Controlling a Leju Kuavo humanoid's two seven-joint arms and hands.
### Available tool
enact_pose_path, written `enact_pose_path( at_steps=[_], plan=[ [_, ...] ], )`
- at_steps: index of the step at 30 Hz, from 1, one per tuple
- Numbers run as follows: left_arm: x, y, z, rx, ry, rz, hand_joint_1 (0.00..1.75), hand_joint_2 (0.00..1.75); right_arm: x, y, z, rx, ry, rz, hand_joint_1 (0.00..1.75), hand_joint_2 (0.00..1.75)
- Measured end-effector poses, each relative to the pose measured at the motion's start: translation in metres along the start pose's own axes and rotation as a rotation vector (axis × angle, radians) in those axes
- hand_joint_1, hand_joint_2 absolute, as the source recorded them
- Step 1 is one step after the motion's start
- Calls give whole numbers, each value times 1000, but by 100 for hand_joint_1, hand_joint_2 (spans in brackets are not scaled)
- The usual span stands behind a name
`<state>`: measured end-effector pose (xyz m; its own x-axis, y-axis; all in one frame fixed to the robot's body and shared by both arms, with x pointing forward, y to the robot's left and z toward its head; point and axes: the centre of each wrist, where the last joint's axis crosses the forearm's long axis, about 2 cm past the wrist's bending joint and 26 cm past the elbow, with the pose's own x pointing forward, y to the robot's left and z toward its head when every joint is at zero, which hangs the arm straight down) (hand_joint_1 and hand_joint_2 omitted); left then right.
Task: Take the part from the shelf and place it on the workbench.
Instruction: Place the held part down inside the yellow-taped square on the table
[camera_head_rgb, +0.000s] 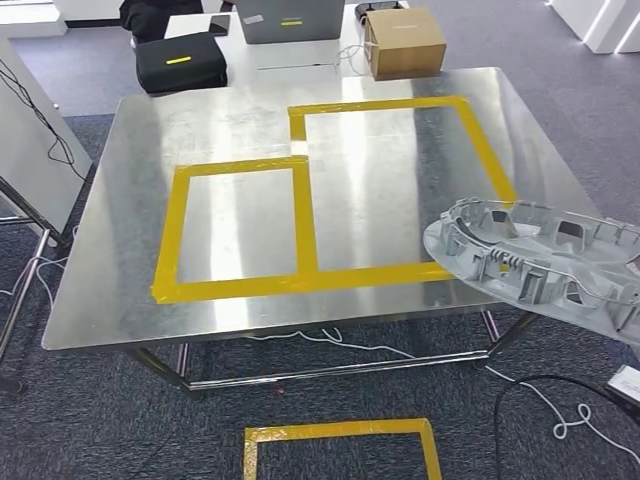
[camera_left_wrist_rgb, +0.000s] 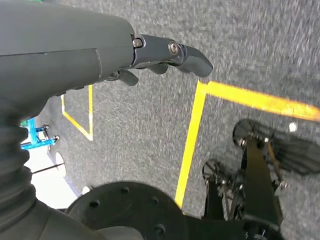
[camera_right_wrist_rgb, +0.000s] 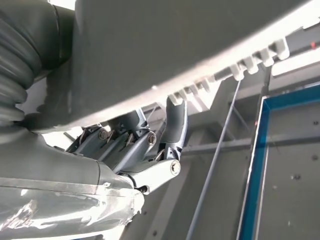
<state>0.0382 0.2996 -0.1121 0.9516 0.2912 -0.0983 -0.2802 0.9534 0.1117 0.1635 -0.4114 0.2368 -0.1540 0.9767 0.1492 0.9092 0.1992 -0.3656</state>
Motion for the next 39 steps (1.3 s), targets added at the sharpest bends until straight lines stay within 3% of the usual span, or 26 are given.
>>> enact_pose_path(
  at_steps=[20,25,34,39],
  plan=[
    [0,-4,1,-8,-2,15,0,175,-2,1,1,10,14,-6,175,175],
    [-2,-4,0,-9,-8,32,0,175,-10,-1,2,65,76,-11,175,175],
    [-3,-4,0,-12,-8,46,0,175,-19,-4,1,91,71,10,175,175],
    [-3,-4,0,-8,-7,53,0,175,-29,-1,-6,255,160,-18,175,175]
  ],
)
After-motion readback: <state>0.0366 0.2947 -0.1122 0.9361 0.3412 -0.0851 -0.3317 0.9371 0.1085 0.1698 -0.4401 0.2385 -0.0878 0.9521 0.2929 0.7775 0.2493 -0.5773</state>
